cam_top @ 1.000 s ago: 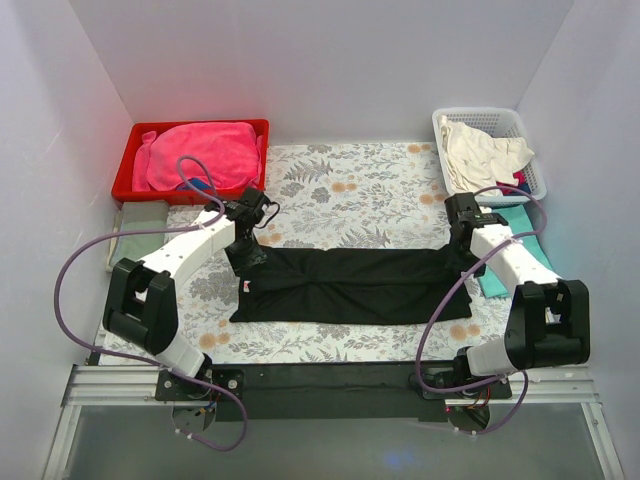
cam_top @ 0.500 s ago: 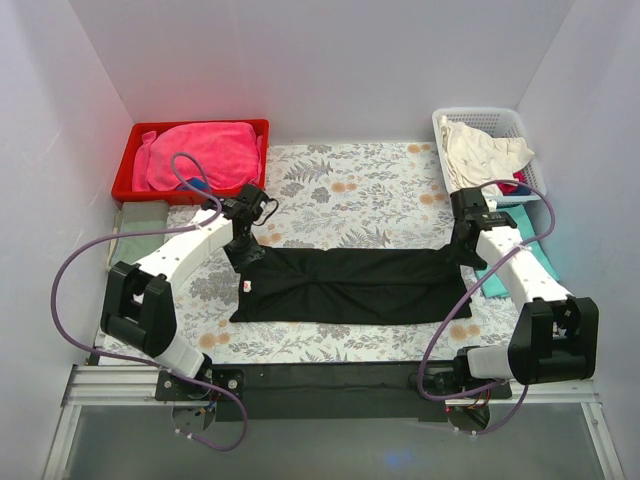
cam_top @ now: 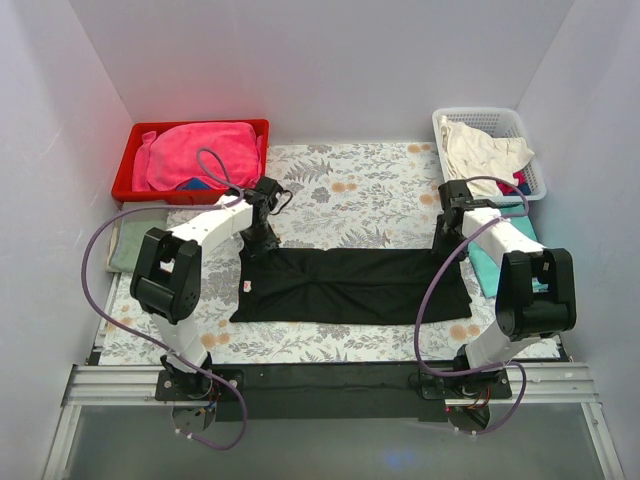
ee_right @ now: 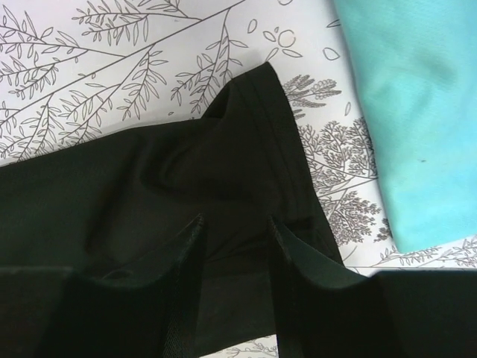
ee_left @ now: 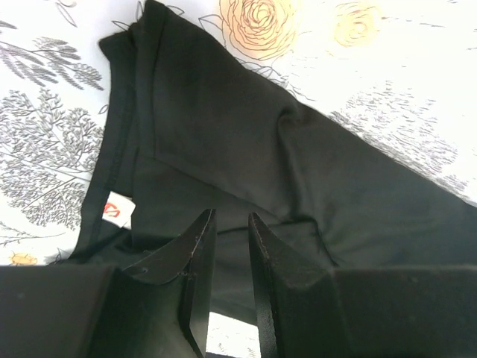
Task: Fold and stack the t-shirts
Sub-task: Fold the other side of the tshirt into a rectangle
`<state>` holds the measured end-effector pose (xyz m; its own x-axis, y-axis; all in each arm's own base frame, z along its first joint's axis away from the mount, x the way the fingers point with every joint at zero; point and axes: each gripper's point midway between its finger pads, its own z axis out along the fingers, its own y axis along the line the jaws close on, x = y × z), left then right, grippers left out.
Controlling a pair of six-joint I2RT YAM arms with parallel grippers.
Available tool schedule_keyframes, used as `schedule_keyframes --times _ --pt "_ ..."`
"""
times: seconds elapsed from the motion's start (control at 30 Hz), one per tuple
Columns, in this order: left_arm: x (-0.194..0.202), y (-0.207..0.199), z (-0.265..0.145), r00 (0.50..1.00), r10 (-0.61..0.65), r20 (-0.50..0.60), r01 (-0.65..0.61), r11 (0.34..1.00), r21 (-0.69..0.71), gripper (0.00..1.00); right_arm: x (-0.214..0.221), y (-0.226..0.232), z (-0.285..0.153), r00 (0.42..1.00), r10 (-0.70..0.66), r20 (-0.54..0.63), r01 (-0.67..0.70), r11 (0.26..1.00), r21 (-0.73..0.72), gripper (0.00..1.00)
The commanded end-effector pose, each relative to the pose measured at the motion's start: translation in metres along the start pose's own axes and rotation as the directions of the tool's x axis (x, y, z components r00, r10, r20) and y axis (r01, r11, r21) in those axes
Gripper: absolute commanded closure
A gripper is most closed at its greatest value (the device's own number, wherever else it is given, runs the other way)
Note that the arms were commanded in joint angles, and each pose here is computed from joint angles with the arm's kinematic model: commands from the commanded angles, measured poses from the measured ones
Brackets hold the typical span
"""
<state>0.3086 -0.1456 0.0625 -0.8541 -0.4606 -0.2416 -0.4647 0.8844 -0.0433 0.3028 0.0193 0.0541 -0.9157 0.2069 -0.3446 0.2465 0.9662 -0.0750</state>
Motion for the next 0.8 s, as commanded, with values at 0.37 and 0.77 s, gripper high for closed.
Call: schedule_keyframes --times 0.37,0.77 --pt "0.006 -0.011 0.02 0.999 0.012 -0.05 -0.012 1.0 0.0 0.79 0.062 -0.018 -0.003 0.994 0.014 -0.112 -0.012 1.0 0.022 0.6" --pt "0.002 -0.007 0.034 0.998 0.021 -0.061 -0.024 0.999 -0.036 0.79 0.085 -0.032 0.01 0.982 0.011 -0.191 0.009 0.995 0.102 0.61"
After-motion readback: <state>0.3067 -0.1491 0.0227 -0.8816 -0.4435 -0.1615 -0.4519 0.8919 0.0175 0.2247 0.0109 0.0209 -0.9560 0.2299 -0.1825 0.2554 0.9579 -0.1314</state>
